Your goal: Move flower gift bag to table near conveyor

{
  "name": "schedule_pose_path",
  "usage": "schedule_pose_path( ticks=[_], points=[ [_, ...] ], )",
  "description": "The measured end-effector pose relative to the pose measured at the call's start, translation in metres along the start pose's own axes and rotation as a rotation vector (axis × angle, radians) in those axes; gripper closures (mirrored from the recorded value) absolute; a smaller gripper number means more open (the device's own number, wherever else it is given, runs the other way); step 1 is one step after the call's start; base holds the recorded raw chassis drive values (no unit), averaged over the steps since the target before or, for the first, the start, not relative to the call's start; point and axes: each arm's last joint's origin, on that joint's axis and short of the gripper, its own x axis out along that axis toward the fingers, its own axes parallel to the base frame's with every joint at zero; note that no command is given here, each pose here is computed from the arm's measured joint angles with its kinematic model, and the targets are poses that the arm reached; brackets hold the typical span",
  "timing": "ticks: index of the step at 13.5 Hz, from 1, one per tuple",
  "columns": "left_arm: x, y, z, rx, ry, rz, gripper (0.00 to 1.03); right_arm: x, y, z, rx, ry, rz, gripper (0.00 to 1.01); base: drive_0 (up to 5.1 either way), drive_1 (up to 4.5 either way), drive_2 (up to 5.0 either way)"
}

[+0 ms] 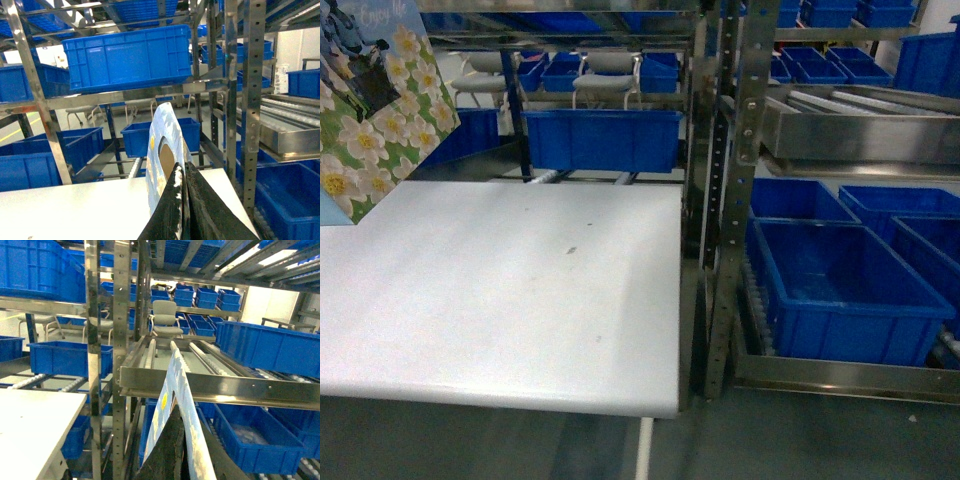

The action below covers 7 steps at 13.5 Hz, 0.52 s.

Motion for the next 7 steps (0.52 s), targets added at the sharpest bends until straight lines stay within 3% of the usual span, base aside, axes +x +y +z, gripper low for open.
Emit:
schedule_pose_path(
  ticks=[7],
  points=[
    [0.0,0.0,0.0,0.0,0.0,0.0,1.01,0.0,0.0,0.0001,0.0,-0.001,0.0,0.99,-5.1,2.39,2.4]
  ],
)
